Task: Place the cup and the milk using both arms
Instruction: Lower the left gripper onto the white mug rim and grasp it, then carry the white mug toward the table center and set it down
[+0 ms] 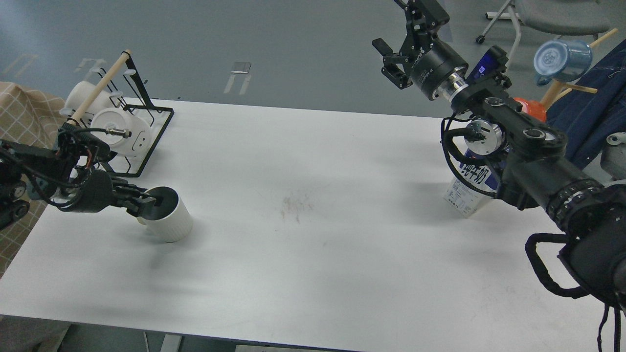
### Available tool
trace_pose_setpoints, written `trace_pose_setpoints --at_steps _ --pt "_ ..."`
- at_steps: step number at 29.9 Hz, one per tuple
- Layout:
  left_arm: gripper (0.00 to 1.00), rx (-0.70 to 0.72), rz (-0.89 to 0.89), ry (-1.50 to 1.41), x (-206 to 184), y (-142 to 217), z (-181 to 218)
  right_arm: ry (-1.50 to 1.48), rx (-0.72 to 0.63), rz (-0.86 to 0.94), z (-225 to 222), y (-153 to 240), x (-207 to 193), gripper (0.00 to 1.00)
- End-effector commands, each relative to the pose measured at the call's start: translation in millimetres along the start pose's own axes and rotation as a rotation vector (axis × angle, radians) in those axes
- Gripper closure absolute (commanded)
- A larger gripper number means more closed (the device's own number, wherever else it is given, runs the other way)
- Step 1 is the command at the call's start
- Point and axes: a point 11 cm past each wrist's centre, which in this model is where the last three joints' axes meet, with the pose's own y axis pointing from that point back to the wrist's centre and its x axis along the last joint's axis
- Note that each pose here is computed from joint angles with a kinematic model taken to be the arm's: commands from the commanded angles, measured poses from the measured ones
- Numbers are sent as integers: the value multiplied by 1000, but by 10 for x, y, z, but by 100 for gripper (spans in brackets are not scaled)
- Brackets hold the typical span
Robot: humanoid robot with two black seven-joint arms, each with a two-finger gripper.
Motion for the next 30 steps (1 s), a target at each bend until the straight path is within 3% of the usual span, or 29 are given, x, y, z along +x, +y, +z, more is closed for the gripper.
trace_pose_setpoints --at_steps 1,10,20,30 --pt "100 -1 10 -3 47 10 6 0 0 0 0 0 0 0" --pt "100 -16 35 -51 158 164 102 0 0 0 0 0 0 0" --pt "100 -148 129 -218 632 255 722 7 15 -3 -84 -43 -3 0" --pt "100 -268 241 -328 1309 -135 1420 11 26 -8 -147 -78 -18 0"
